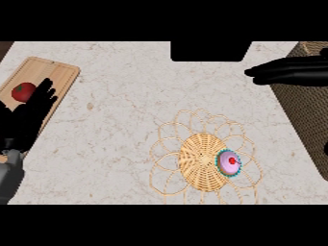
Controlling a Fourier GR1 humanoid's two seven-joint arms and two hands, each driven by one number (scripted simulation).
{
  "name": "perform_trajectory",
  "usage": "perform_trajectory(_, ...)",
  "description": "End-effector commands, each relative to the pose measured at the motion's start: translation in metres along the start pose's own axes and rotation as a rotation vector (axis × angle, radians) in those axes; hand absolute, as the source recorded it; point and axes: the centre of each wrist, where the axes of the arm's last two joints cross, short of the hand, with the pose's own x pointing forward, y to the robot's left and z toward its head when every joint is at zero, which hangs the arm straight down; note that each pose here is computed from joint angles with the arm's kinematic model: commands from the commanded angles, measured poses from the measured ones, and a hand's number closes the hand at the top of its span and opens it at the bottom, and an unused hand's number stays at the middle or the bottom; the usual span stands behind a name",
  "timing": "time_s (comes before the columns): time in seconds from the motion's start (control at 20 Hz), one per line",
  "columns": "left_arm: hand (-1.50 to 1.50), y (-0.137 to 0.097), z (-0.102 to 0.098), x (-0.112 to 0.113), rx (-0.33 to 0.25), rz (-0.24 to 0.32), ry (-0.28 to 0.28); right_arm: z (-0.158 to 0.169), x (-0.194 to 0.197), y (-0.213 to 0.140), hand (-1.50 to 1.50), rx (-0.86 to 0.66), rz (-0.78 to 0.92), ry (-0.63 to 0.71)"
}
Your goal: Pick the cupcake from the placemat and place it in the basket
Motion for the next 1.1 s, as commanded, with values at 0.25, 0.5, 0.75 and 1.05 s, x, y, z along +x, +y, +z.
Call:
perform_trajectory(0.25, 0.00, -0.016, -0.004, -0.001, 0.014, -0.009, 0.006, -0.045, -0.039, 0.088, -1.50, 0.026, -0.063, -0.134)
perform_trajectory(0.5, 0.00, -0.010, -0.004, 0.000, -0.013, 0.000, 0.008, -0.050, -0.066, 0.118, -1.50, -0.030, -0.157, -0.177)
perform_trajectory(0.75, 0.00, -0.014, -0.002, 0.016, -0.012, -0.009, 0.005, -0.085, -0.073, 0.138, -1.50, 0.025, -0.118, -0.132)
perform_trajectory(1.05, 0.00, 0.004, 0.000, 0.002, -0.001, -0.011, 0.003, -0.102, -0.081, 0.156, -1.50, 0.113, -0.048, -0.084)
